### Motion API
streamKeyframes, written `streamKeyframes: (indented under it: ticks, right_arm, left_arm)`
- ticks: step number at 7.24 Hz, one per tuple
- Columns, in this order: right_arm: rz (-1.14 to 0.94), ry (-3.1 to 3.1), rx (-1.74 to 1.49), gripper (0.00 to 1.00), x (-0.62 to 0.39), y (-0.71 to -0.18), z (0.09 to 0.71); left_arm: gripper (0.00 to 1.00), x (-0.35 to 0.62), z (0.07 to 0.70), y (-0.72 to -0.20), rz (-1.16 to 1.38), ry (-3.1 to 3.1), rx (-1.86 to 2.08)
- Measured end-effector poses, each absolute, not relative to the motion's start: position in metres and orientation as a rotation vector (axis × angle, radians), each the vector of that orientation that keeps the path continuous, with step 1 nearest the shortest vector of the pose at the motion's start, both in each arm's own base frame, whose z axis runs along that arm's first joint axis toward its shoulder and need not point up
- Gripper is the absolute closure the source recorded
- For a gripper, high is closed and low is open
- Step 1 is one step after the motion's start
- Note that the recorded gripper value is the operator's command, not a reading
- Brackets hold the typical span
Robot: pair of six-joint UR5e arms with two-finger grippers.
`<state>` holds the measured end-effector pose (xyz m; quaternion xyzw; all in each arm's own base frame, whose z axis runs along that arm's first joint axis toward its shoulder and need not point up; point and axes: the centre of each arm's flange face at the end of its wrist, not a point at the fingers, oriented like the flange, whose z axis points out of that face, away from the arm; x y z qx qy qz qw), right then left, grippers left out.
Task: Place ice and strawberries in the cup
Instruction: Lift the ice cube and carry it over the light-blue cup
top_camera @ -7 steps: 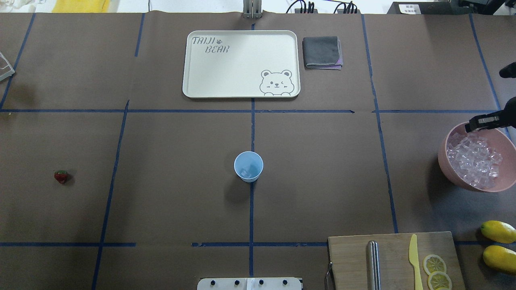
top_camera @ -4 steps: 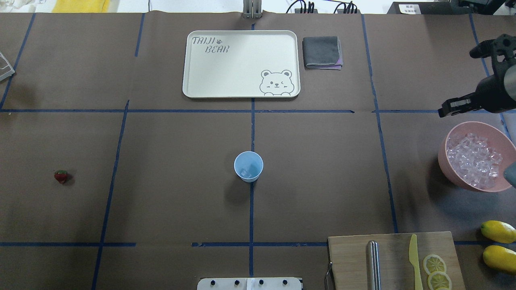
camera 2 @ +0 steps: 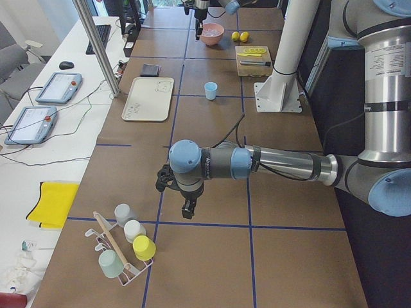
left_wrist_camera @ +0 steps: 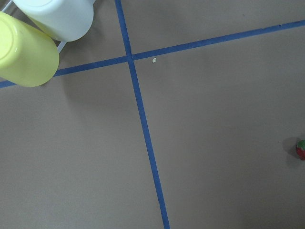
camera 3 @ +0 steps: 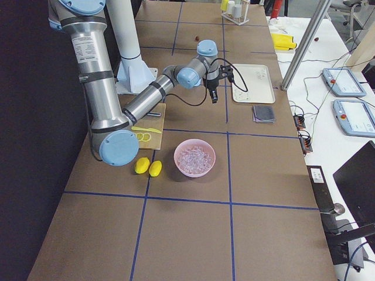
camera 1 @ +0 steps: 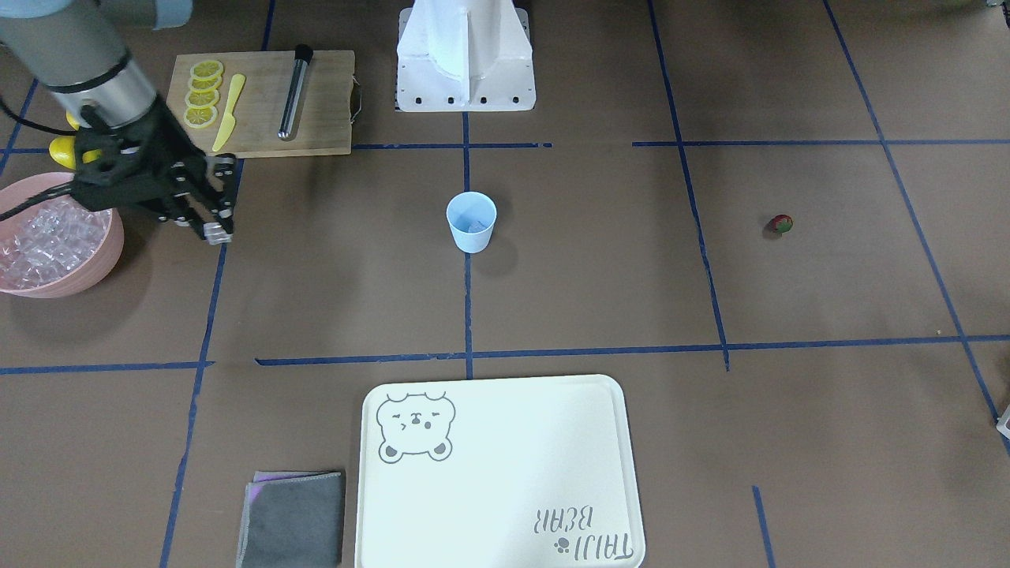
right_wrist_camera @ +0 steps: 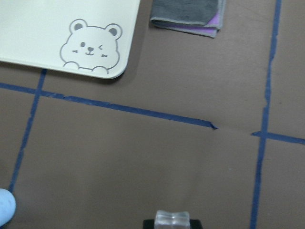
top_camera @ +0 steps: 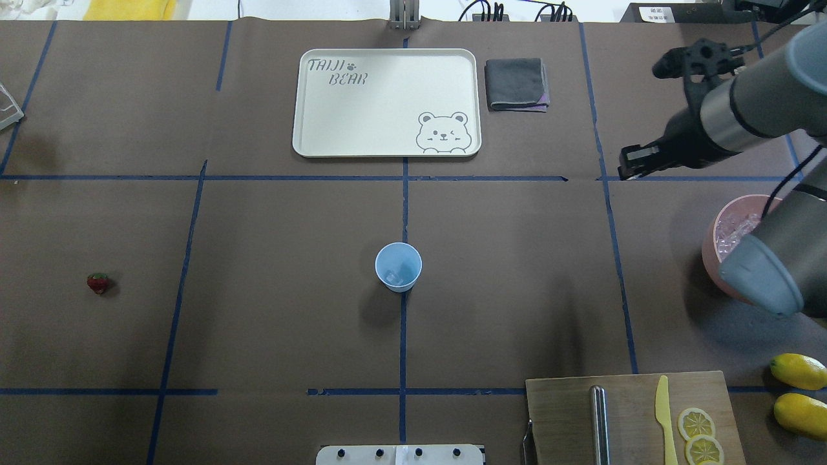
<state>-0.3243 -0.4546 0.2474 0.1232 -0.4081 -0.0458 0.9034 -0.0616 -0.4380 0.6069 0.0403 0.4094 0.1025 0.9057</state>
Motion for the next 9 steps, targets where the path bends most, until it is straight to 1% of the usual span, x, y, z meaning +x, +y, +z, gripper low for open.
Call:
streamKeyframes:
  ticks: [3,4,7,8,9]
  right_arm:
    - [-0.024,-0.865,0.250,1.00,-0.435,-0.419,0.161]
    - [0.002,-0.861,0.247,1.00,-0.469,-0.411,0.143]
    - [0.022,-0.836,0.253,1.00,-0.533,-0.375,0.129]
    - [0.029,-0.822,0.252,0.96,-0.549,-0.373,0.126]
    - [0.034,-0.808,0.253,0.70,-0.563,-0.374,0.123]
  left_arm:
    - [0.00,-0.061,0.607,-0.438,0.211,0.846,0.081]
    - [0.00,-0.061,0.607,-0.438,0.211,0.846,0.081]
    - [0.00,-0.061,0.607,-0.438,0.212,0.846,0.083]
    - [0.00,-0.061,0.607,-0.438,0.213,0.846,0.083]
    - [0.00,-0.061,0.607,-0.438,0.213,0.846,0.082]
